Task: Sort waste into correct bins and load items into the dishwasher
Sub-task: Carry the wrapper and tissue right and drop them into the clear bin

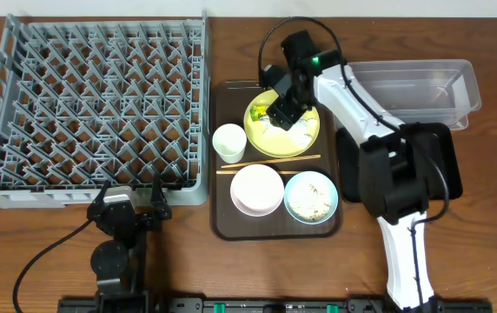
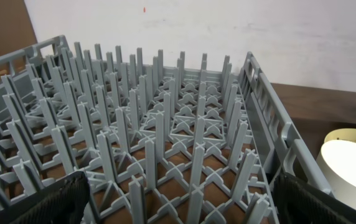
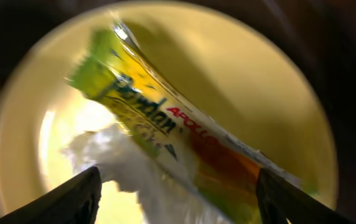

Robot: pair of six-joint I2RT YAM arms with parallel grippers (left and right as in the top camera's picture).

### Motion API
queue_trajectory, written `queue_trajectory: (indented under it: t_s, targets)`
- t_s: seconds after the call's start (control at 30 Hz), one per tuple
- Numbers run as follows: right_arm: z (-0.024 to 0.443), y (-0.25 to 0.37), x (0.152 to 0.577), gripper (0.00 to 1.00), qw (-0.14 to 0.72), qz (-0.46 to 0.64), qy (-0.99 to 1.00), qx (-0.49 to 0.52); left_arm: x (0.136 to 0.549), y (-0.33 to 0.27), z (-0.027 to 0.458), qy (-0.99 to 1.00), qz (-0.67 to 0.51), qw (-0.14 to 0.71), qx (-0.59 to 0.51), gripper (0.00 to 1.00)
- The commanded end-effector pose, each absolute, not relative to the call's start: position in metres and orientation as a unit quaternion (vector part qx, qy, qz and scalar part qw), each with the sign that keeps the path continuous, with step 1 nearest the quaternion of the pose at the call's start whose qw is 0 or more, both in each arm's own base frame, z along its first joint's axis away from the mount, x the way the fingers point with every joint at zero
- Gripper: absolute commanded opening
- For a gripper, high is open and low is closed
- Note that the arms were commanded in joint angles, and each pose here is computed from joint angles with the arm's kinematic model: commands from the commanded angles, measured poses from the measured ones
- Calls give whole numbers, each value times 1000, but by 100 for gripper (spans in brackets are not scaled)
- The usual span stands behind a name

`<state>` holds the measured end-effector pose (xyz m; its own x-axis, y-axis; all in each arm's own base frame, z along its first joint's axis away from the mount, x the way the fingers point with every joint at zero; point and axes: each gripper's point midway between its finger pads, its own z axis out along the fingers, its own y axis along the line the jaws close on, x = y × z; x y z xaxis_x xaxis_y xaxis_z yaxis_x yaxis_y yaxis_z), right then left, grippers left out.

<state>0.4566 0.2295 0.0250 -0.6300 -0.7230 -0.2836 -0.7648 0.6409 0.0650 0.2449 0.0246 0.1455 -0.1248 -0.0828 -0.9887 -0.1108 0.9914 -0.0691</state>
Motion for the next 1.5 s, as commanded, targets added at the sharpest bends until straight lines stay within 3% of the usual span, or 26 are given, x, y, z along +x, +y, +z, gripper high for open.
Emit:
queue_trajectory:
  t_s: [0.0, 0.2, 0.27, 0.33, 0.37, 0.57, 0.8, 0.9, 1.03, 1.17, 1.47]
  targets:
    - [7, 227, 459, 72, 104, 55, 901, -417, 243, 27, 129, 767, 14, 637, -72, 95]
    - [-5, 229, 453, 55, 87, 56, 905, -413, 243, 27, 129, 767, 14, 637, -72, 95]
    - [-6, 229, 450, 35, 82, 56, 905, -414, 243, 27, 129, 767, 14, 637, -72, 95]
    - [-7, 229, 449, 4, 80, 56, 907, -410, 243, 27, 129, 767, 14, 637, -72, 95]
    - [-7, 229, 450, 1, 79, 55, 910, -403, 243, 27, 129, 767, 14, 637, -73, 95]
    - [25, 231, 456, 1, 105, 62, 926, -357, 243, 27, 129, 767, 14, 637, -72, 95]
    - [153, 225, 472, 1, 234, 72, 925, -292, 243, 27, 129, 767, 14, 637, -72, 95]
    - [208, 193, 483, 2, 297, 48, 934, -193, 243, 27, 129, 767, 14, 637, -72, 95]
    - [256, 114, 491, 1, 353, -10, 935, 26, 243, 27, 129, 767, 14, 637, -72, 95]
    - [257, 54, 488, 1, 348, -27, 920, 181, 243, 27, 129, 767, 14, 637, -72, 95]
    - [186, -34, 486, 2, 277, -11, 829, 486, 243, 27, 129, 767, 14, 637, -72, 95]
